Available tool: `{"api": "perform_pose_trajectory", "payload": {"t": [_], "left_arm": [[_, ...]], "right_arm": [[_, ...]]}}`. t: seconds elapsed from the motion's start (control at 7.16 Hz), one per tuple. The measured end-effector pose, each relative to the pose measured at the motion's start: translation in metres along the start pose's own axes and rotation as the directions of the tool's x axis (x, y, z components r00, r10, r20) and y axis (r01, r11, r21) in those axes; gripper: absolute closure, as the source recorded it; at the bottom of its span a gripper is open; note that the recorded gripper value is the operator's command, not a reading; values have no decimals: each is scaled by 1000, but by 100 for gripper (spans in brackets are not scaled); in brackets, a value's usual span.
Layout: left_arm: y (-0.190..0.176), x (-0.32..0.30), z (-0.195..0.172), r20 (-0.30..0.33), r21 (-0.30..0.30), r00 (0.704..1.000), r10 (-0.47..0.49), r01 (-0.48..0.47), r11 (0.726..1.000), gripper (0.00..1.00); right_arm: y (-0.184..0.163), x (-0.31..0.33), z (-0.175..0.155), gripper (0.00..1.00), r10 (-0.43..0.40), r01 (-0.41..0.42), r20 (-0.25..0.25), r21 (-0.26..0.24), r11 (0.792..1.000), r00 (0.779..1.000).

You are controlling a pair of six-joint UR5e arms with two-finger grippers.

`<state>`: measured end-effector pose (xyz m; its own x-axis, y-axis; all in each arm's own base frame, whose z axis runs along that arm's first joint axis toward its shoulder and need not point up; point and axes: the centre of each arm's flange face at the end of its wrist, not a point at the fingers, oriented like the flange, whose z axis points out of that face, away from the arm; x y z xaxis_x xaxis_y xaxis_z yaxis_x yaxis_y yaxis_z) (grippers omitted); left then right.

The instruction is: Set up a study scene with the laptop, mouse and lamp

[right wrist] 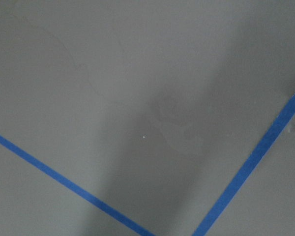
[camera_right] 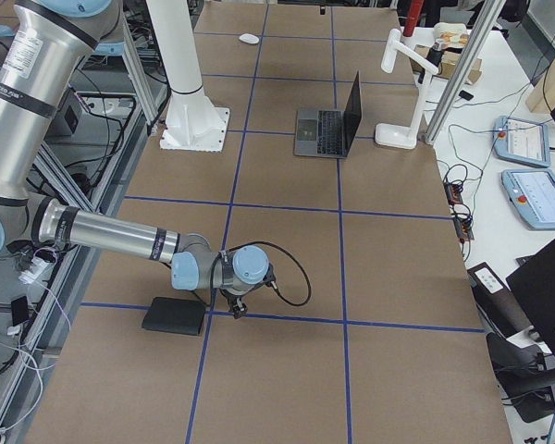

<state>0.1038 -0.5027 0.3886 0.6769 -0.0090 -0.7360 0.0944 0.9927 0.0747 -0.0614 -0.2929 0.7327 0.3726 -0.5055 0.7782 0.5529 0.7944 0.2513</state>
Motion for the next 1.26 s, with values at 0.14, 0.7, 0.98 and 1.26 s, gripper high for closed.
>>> {"api": "perform_pose_trajectory", "payload": {"t": [0.14,0.7,0.98,1.26], "left_arm": [[0,3,-3,-4,6,1000,4,-4,1000,1],[0,9,-10,-10,21,1000,7,-7,1000,1],[3,14,-17,-17,32,1000,-4,5,999,1],[4,16,-21,-22,39,1000,-12,13,999,1]], "right_arm": [[3,1,20,4,-44,47,53,-39,998,998],[24,6,52,8,-116,129,137,-93,987,984],[34,13,57,9,-131,146,145,-98,984,981],[47,15,60,11,-136,152,150,-105,983,979]]}}
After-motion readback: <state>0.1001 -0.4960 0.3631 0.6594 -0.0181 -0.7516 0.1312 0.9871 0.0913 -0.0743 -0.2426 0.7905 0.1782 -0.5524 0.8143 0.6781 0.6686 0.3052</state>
